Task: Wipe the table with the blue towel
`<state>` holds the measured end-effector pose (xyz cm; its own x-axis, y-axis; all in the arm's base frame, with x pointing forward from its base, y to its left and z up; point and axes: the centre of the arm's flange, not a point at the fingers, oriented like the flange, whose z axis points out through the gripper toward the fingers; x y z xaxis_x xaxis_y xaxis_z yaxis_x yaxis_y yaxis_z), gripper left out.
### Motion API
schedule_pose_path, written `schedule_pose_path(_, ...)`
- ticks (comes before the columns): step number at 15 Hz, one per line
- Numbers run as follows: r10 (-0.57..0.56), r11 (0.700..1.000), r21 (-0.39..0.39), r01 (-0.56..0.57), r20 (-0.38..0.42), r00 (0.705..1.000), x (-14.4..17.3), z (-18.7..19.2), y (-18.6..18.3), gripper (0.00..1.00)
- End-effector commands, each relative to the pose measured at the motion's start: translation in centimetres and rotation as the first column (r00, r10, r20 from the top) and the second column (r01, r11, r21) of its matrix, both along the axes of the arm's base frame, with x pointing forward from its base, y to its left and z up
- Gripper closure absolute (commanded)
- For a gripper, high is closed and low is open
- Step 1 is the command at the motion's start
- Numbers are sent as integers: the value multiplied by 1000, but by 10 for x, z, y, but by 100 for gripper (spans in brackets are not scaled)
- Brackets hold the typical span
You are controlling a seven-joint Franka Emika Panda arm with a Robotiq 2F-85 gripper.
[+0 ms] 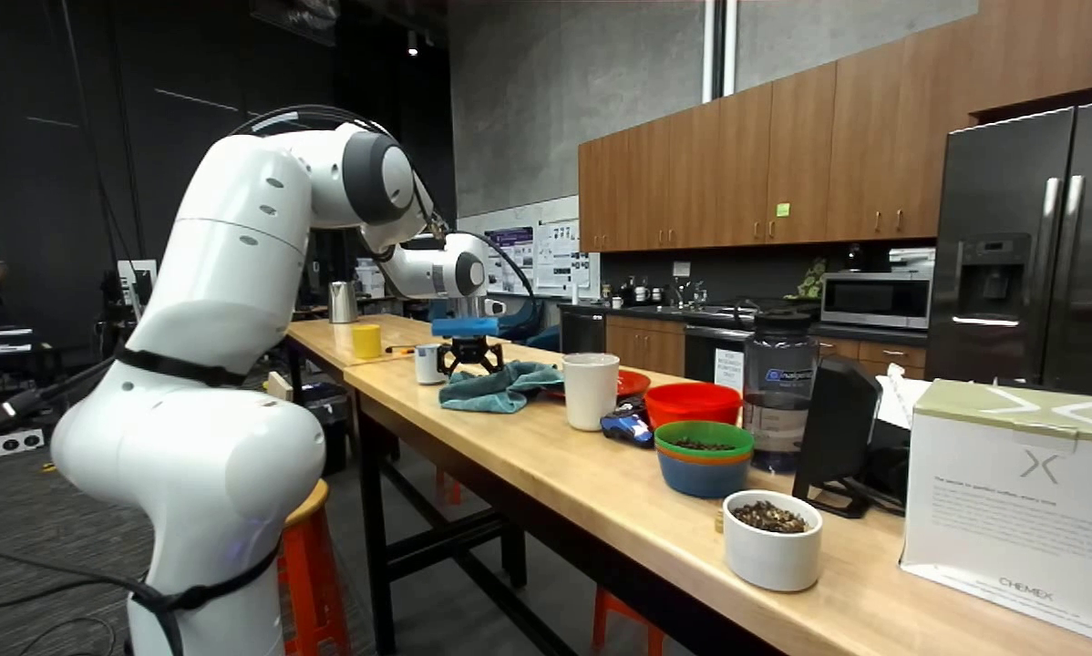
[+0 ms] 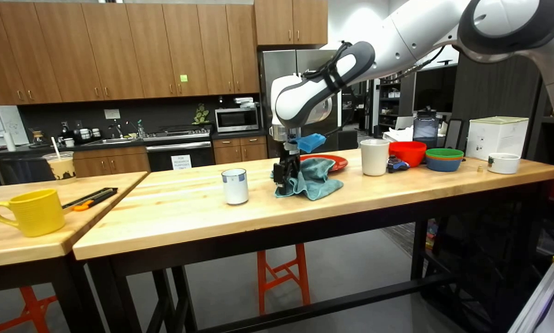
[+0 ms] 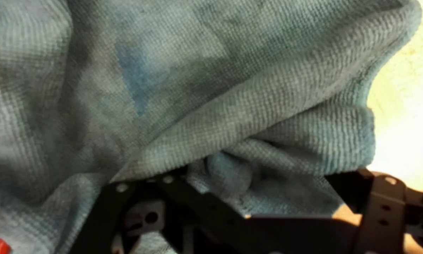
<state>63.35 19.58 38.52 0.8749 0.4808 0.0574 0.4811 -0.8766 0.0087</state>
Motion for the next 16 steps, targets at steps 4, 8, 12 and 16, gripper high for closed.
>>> schedule_pose_path(4,-36,999,-11,36,53,998,0,22,-11,0)
schedule_pose_path(8,-55,998,-29,58,84,995,-5,39,-15,0)
schedule_pose_path(12,-83,995,-44,89,139,987,-12,68,-21,0)
schedule_pose_path(16,-118,989,-61,131,177,977,-21,92,-29,0)
